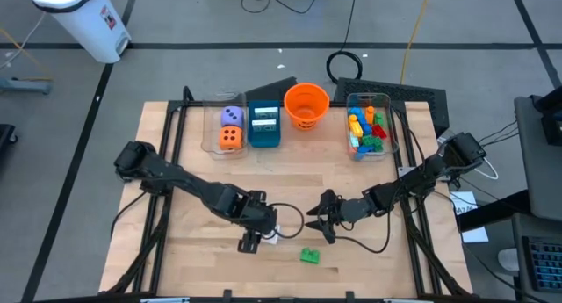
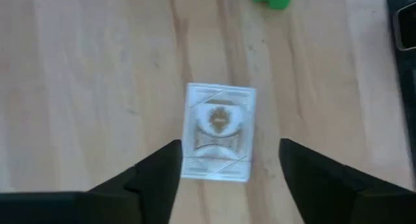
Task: Pick & Place Toys
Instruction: Put the gold deck of cards into the blue bin
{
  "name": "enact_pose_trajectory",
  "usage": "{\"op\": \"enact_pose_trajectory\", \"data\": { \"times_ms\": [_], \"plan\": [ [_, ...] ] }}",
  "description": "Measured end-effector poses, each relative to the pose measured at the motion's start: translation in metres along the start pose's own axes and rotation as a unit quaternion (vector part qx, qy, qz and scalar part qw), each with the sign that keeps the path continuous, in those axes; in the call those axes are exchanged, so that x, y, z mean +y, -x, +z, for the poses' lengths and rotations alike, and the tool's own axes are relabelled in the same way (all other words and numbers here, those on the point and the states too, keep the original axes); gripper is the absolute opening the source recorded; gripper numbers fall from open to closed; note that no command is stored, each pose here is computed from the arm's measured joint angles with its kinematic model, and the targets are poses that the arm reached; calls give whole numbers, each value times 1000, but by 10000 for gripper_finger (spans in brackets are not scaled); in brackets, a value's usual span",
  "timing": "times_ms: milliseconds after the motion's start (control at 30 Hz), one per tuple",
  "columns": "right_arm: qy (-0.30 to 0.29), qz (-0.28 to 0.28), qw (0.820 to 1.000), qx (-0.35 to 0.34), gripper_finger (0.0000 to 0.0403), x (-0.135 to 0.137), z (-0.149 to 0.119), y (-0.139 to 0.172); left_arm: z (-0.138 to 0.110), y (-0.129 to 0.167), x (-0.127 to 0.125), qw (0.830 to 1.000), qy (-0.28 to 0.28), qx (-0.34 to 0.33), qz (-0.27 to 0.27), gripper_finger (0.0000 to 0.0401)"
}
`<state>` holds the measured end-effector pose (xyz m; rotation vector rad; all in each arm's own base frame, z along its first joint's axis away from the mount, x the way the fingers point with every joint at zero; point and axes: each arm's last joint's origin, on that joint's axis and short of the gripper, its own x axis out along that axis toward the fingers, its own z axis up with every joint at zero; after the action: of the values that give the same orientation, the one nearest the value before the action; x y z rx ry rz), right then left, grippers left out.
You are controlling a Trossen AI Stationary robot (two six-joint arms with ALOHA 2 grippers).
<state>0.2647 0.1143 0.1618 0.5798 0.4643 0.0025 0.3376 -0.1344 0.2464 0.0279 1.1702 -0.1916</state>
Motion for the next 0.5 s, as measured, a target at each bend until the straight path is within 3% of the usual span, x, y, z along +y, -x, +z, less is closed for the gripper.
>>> {"op": "enact_pose_trajectory", "data": {
  "times_ms": [267, 500],
  "plan": [
    [-2, -9, 1000, 10, 210, -2, -2, 0, -2, -15, -7, 1000, -1, 22, -18, 350],
    [-12, -16, 1000, 17, 210, -3, -3, 0, -4, -41, -12, 999, -14, 50, -10, 391]
  ]
}}
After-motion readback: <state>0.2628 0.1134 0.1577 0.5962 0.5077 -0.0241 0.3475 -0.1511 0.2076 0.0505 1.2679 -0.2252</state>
